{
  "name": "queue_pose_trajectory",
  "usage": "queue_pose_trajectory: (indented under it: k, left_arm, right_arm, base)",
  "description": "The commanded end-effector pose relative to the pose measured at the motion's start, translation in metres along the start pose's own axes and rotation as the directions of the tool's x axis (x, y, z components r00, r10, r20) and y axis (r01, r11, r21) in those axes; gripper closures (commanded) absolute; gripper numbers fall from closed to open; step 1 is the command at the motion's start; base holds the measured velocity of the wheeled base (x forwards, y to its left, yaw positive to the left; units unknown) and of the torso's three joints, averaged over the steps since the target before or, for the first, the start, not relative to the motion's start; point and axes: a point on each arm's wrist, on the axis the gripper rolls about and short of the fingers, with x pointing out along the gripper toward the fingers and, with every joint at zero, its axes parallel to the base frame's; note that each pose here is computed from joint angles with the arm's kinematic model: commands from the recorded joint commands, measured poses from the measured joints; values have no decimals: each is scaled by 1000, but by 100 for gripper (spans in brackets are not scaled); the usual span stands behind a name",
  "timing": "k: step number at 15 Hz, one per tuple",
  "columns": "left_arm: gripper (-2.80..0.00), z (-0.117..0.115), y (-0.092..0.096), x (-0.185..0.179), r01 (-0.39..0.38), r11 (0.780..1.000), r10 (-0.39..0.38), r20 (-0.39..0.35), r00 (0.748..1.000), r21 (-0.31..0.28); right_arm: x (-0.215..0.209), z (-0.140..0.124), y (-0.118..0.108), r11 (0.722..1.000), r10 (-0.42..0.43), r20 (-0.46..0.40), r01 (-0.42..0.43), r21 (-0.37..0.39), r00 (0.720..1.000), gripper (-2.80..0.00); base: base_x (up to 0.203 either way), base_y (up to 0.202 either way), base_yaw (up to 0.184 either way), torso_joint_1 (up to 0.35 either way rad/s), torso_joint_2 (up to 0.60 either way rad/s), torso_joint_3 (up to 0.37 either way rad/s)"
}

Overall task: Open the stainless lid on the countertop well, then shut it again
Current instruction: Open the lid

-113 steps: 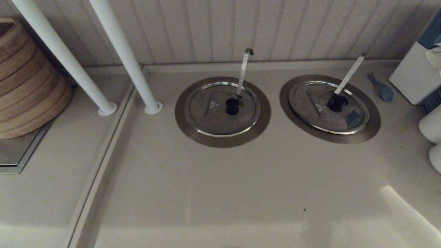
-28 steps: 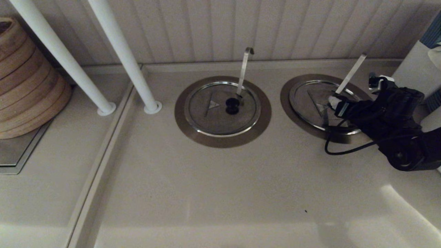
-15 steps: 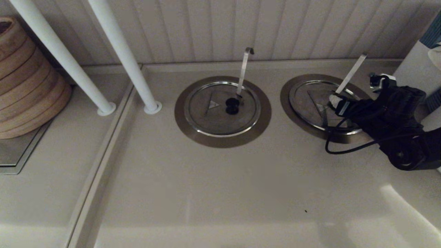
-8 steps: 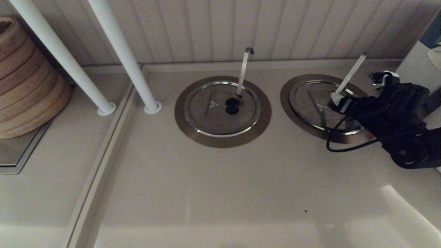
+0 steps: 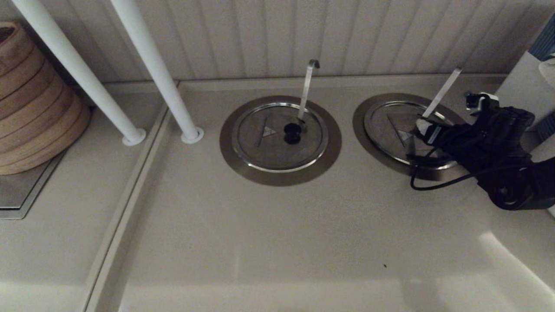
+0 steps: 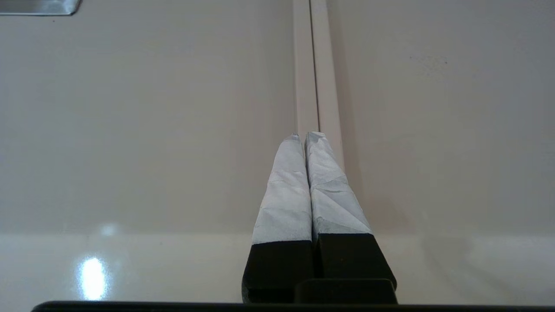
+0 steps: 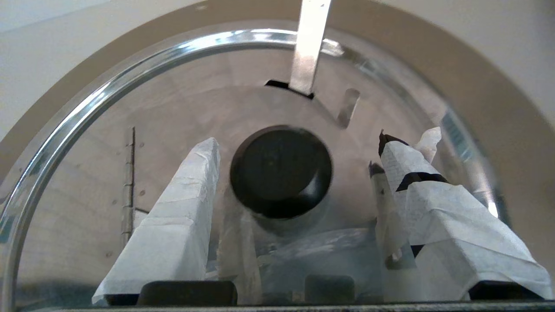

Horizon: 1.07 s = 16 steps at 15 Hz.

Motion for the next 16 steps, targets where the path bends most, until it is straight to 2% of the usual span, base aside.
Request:
queue_pose_trajectory:
  k: [1, 5, 16]
  left_arm:
    - [0, 0, 0, 0, 0, 1000, 0, 0, 1000, -1]
    - [0, 0, 0, 0, 0, 1000, 0, 0, 1000, -1]
    - [0, 0, 0, 0, 0, 1000, 0, 0, 1000, -1]
  right_arm:
    - [-1, -3, 4, 1000, 12, -6, -12, 8, 1000, -280]
    - [-5, -3, 19, 998, 50, -8, -50, 23, 999, -280]
    - [-2, 3, 21, 998, 55, 19, -56, 28, 998, -280]
  base:
    - [0, 0, 0, 0, 0, 0]
    - [0, 0, 0, 0, 0, 0]
    - [0, 0, 0, 0, 0, 0]
